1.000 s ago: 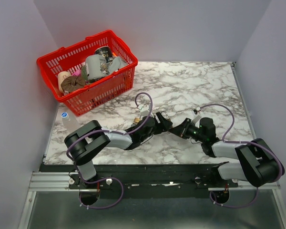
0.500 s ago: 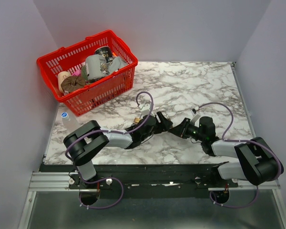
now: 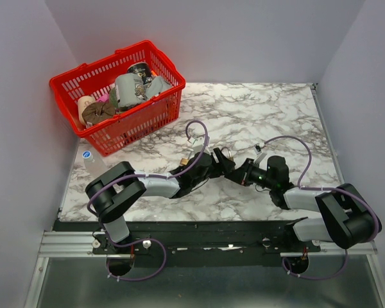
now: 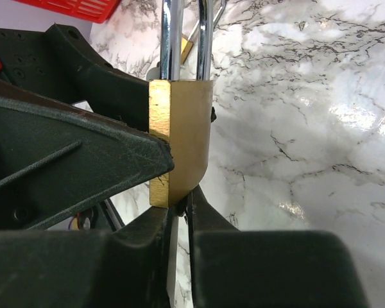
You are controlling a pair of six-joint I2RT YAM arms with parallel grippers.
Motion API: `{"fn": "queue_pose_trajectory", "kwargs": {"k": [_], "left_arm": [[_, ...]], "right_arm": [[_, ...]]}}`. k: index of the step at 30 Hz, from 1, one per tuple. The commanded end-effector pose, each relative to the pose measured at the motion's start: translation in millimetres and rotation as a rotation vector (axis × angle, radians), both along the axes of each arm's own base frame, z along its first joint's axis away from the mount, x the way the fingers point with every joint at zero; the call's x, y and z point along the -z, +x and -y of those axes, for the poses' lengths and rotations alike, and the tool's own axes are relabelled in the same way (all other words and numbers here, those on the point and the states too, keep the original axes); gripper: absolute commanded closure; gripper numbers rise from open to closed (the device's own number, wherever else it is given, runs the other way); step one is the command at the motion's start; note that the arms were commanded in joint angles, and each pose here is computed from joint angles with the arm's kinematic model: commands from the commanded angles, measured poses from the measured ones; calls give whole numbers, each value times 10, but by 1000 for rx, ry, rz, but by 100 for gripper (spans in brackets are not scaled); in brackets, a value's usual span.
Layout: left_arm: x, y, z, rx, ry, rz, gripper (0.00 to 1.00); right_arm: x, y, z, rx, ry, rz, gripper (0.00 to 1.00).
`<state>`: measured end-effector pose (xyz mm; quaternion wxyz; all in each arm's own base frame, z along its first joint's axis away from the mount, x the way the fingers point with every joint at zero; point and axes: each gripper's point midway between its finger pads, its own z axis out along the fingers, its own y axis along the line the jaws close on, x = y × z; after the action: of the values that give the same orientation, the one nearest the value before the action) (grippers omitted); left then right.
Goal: Unlock with the key
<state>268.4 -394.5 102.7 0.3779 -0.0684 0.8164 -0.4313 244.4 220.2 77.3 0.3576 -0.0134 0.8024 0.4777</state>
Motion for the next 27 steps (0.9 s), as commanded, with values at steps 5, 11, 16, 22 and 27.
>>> {"fn": "queue_pose_trajectory", "kwargs": {"k": [5, 11, 16, 22, 27], "left_arm": [[-351, -538, 383, 280, -134, 33, 100], [-480, -620, 380, 324, -172, 65, 100], [-614, -702, 363, 359, -226, 97, 100], [-757, -794, 319, 394, -261, 127, 100], [-849, -863, 286, 415, -300, 138, 100]], "right_arm": [[-551, 333, -81, 41, 98, 206, 98], [-632, 302, -99, 36, 143, 208, 99], [-758, 257, -123, 22, 194, 215, 99], [-913, 204, -135, 3, 234, 236, 99], [-1048, 148, -143, -11, 274, 251, 99]]}}
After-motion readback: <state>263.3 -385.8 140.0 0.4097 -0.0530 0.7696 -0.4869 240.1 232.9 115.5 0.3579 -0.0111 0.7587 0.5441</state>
